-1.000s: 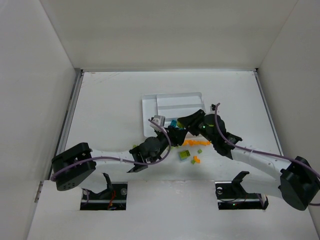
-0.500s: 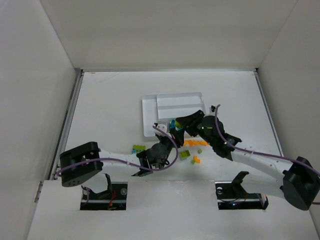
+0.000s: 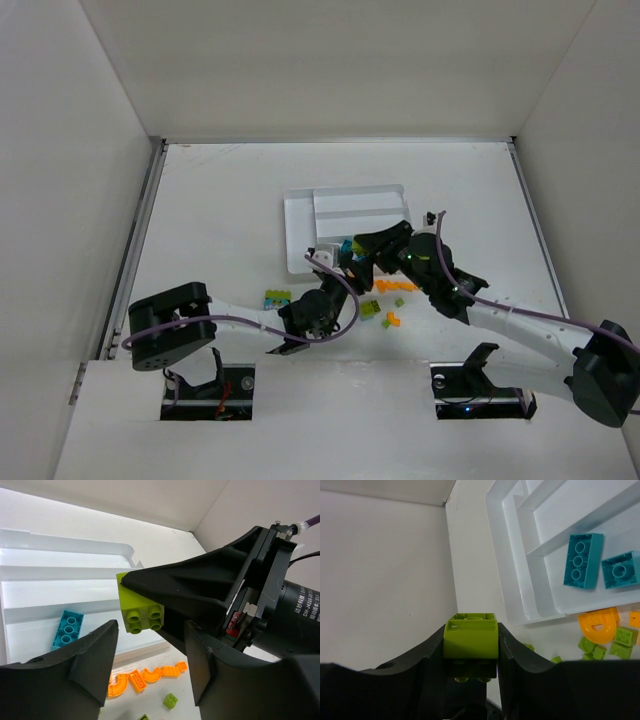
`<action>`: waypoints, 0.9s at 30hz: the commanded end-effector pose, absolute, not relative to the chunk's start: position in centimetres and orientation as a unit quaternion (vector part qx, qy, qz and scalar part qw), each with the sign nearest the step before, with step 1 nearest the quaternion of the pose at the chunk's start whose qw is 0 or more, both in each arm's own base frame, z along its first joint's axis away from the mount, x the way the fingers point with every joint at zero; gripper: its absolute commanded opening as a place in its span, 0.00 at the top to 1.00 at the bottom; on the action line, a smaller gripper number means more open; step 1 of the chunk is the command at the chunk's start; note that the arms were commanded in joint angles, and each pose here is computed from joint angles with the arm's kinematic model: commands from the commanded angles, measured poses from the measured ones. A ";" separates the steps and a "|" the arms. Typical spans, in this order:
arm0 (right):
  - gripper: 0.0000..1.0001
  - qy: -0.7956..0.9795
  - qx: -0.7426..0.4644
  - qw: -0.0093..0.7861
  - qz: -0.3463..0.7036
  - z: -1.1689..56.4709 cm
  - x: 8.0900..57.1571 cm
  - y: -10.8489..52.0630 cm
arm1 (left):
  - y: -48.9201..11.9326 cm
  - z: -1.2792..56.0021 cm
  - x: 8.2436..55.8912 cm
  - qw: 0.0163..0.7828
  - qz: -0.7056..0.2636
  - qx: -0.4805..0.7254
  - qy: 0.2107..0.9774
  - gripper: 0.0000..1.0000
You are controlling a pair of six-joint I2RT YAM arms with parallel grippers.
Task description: Sort the legos into containers by color
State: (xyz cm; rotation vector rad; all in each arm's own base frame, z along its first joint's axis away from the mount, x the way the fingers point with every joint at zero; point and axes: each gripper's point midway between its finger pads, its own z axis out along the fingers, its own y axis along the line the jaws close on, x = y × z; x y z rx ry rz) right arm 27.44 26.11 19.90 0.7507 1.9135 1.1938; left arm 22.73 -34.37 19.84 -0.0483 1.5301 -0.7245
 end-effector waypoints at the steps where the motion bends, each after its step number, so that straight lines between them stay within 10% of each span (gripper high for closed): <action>1: 0.82 0.732 0.296 0.376 0.485 21.1 27.1 26.3 | -34.5 21.8 23.5 0.675 -0.342 -0.044 0.653 0.51; 13: 0.81 0.732 0.304 0.373 0.483 21.4 26.1 25.6 | -33.7 22.9 23.3 0.688 -0.339 -0.043 0.640 0.86; 27: 0.36 0.753 0.292 0.371 0.459 19.9 27.0 25.9 | -30.9 23.9 22.5 0.684 -0.351 -0.051 0.637 0.88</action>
